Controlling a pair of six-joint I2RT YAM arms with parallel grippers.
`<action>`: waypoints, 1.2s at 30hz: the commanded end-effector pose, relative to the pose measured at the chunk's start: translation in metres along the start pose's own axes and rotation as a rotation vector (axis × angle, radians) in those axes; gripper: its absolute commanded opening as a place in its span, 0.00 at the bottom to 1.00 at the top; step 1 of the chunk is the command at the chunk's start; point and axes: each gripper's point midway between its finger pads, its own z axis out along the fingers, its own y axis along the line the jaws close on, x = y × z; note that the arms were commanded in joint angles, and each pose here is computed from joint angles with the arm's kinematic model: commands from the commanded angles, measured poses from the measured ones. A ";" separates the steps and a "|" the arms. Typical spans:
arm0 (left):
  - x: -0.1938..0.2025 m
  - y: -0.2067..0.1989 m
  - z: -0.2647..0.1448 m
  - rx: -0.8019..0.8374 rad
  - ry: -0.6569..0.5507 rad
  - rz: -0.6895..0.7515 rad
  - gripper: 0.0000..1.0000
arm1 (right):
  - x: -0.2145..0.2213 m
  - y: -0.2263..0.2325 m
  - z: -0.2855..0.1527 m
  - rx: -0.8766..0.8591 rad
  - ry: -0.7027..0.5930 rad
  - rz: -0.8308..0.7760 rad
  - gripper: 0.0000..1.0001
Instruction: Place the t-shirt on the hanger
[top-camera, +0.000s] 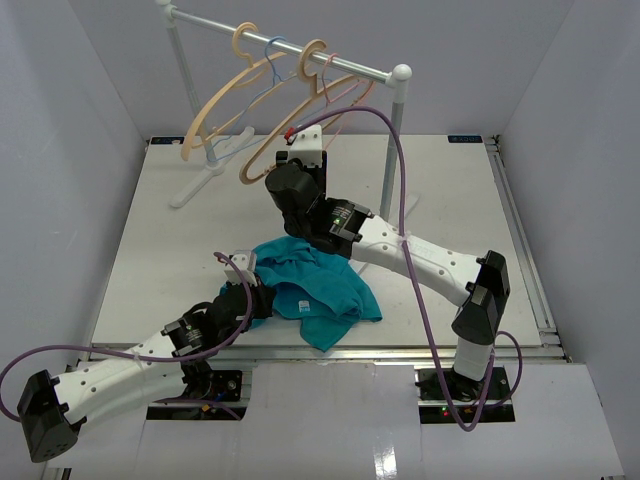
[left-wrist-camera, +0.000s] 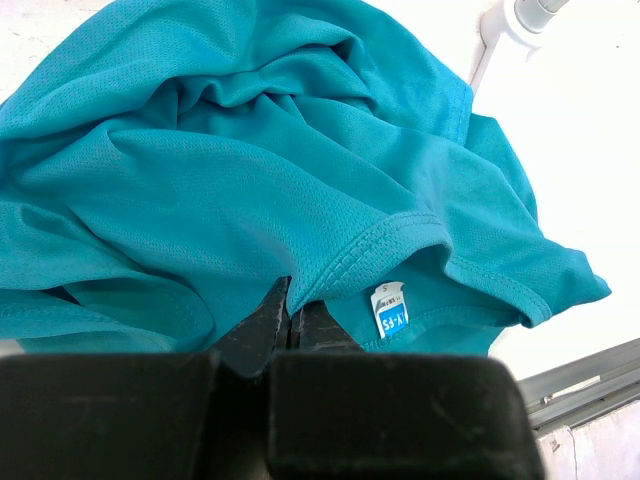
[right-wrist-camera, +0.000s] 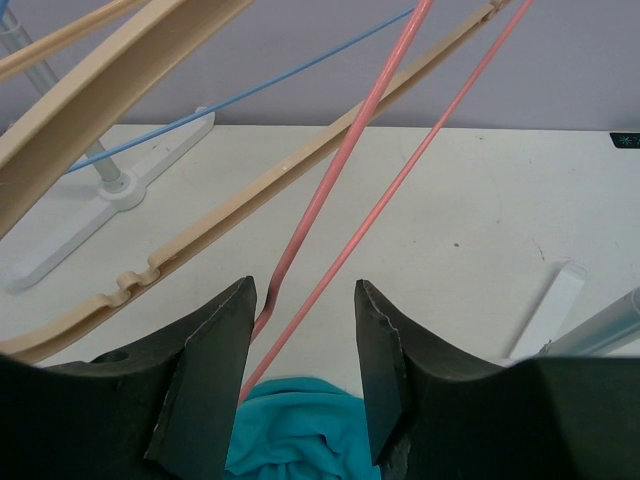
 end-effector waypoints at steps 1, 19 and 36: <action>-0.002 -0.004 0.000 0.016 -0.009 0.000 0.00 | -0.019 -0.003 -0.002 0.039 -0.034 0.027 0.51; -0.003 -0.004 -0.001 0.022 -0.014 -0.005 0.00 | -0.017 0.006 0.014 0.082 -0.044 0.019 0.57; -0.004 -0.005 -0.002 0.027 -0.017 -0.007 0.00 | -0.018 -0.032 -0.011 0.135 -0.047 -0.032 0.28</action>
